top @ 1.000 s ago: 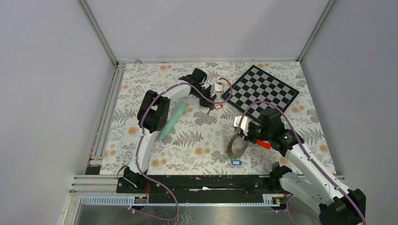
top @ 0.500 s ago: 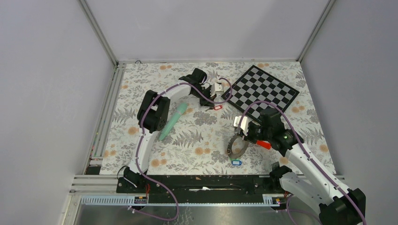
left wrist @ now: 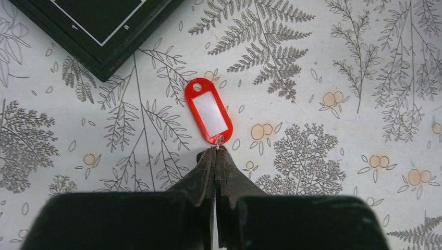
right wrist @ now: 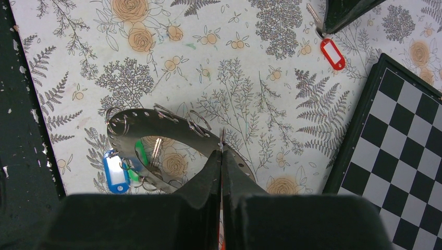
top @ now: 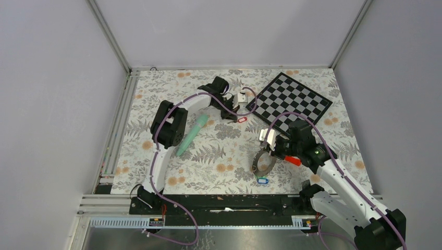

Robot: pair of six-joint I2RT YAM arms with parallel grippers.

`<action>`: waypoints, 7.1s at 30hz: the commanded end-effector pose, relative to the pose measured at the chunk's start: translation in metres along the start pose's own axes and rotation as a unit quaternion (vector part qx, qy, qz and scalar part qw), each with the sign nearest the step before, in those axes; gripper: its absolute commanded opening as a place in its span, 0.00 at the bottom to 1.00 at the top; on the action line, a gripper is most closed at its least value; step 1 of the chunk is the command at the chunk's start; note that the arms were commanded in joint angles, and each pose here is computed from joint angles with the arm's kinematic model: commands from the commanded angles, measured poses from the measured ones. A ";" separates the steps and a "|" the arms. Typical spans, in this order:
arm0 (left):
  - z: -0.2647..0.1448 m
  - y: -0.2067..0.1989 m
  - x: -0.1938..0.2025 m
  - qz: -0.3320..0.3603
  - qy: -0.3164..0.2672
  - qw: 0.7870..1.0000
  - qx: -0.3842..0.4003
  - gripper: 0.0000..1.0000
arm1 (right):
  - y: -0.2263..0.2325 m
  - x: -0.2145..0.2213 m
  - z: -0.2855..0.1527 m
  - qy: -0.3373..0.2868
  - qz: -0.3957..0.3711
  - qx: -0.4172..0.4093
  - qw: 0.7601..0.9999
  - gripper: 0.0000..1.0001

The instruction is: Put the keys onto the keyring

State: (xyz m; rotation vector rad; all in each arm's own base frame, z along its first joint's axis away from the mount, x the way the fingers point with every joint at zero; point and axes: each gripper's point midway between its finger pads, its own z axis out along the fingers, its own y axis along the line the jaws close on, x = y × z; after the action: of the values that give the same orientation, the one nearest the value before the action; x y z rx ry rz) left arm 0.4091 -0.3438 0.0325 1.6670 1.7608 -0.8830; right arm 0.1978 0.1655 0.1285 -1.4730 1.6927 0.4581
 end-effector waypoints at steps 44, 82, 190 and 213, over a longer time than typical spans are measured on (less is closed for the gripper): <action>0.004 -0.012 -0.007 0.021 -0.001 1.000 0.011 0.19 | -0.001 0.002 0.002 0.004 0.009 -0.001 1.000 0.00; -0.064 -0.044 -0.078 0.066 -0.085 0.994 0.012 0.00 | -0.007 -0.039 -0.013 -0.045 0.009 -0.006 0.999 0.00; -0.109 -0.238 -0.128 0.367 -0.011 0.930 -0.002 0.00 | 0.020 -0.116 0.026 -0.189 0.047 -0.205 0.959 0.00; -0.115 -0.246 -0.121 0.391 -0.007 0.920 0.015 0.00 | 0.017 -0.112 0.030 -0.176 0.064 -0.205 0.961 0.00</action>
State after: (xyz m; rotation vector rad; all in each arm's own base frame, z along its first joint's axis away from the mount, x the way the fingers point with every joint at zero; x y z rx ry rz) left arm 0.1883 -0.3362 0.2101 2.1090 0.9846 -0.5177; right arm 0.1857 0.2576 0.1807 -1.4585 1.5090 1.1279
